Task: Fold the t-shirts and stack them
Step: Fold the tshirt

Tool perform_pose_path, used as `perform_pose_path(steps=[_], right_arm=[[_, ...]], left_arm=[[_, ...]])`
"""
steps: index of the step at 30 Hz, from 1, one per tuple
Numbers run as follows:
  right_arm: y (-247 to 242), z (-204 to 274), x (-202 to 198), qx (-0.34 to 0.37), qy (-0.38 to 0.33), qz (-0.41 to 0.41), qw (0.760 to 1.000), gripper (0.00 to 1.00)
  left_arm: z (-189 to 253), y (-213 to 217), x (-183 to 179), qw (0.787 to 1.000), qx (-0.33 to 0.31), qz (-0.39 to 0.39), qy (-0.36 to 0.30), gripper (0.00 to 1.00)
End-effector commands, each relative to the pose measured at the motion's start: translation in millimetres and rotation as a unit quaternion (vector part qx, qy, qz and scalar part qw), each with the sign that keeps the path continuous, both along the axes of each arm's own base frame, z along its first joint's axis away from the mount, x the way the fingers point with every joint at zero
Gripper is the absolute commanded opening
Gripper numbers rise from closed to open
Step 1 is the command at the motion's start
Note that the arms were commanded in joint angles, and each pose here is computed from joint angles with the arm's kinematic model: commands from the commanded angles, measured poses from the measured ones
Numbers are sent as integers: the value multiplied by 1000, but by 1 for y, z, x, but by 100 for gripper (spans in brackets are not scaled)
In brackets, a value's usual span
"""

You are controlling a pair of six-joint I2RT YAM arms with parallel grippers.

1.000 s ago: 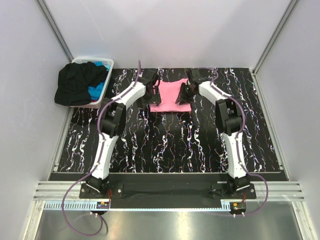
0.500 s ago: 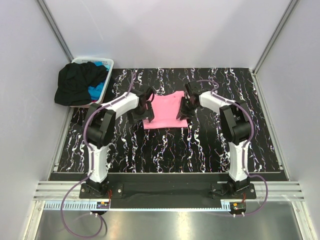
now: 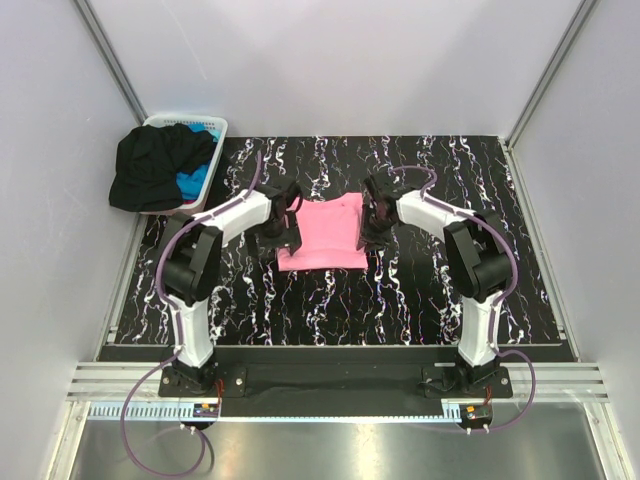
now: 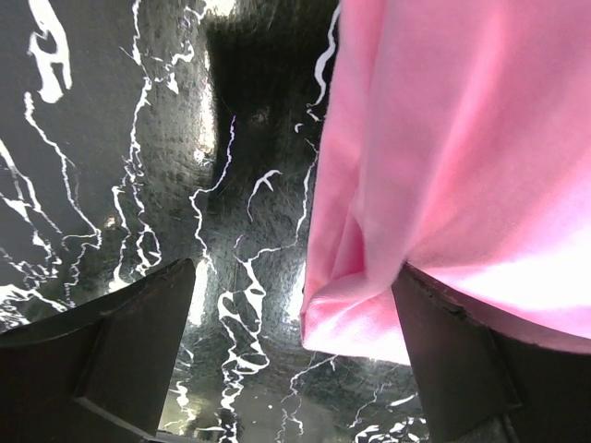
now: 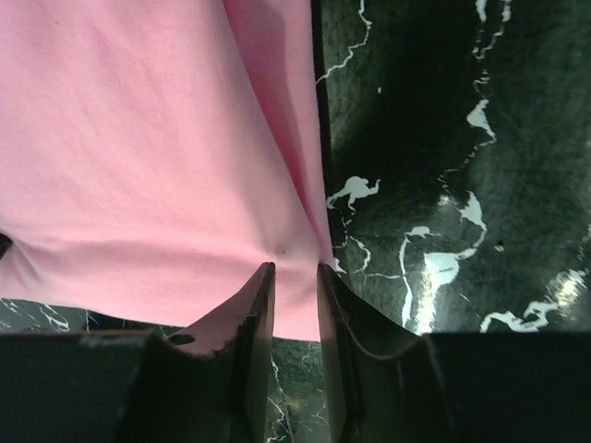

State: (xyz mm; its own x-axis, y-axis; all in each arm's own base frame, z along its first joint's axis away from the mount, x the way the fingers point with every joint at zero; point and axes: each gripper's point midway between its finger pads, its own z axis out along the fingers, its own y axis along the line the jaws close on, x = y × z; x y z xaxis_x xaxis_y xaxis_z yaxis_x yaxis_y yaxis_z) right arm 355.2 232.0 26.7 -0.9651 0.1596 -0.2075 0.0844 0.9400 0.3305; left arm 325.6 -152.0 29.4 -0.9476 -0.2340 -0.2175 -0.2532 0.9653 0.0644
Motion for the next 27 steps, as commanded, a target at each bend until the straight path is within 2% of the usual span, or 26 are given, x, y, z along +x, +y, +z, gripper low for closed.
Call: perform_pose_path(steps=[1, 7, 12, 14, 15, 16, 18, 19, 21, 23, 27], right_arm=[[-1, 43, 12, -10, -59, 1, 998, 32], [6, 78, 22, 0, -96, 5, 995, 33], [9, 88, 28, 4, -108, 8, 994, 33], [12, 86, 34, 1, -108, 13, 994, 30], [12, 84, 35, -2, -106, 14, 994, 27], [13, 80, 40, -8, -104, 17, 994, 22], [14, 76, 45, -16, -101, 17, 995, 14], [16, 76, 53, -18, -108, 22, 994, 12], [17, 70, 60, -28, -110, 25, 993, 16], [22, 78, 74, -27, -128, 38, 991, 29], [36, 64, 91, -17, -123, 53, 991, 34]], left_arm=[[53, -4, 20, 997, -19, -20, -70, 95], [121, -12, 37, 985, -60, -24, -158, 97], [123, -21, 36, 984, -83, -30, -153, 94], [111, -25, 35, 987, -85, -32, -135, 88], [106, -28, 34, 987, -91, -33, -126, 76], [99, -31, 34, 988, -95, -34, -117, 70], [96, -40, 38, 985, -116, -38, -119, 57], [92, -43, 39, 984, -126, -38, -117, 55], [92, -54, 51, 974, -180, -36, -129, 56], [85, -61, 60, 966, -220, -23, -133, 57], [78, -58, 74, 965, -226, -8, -129, 60]])
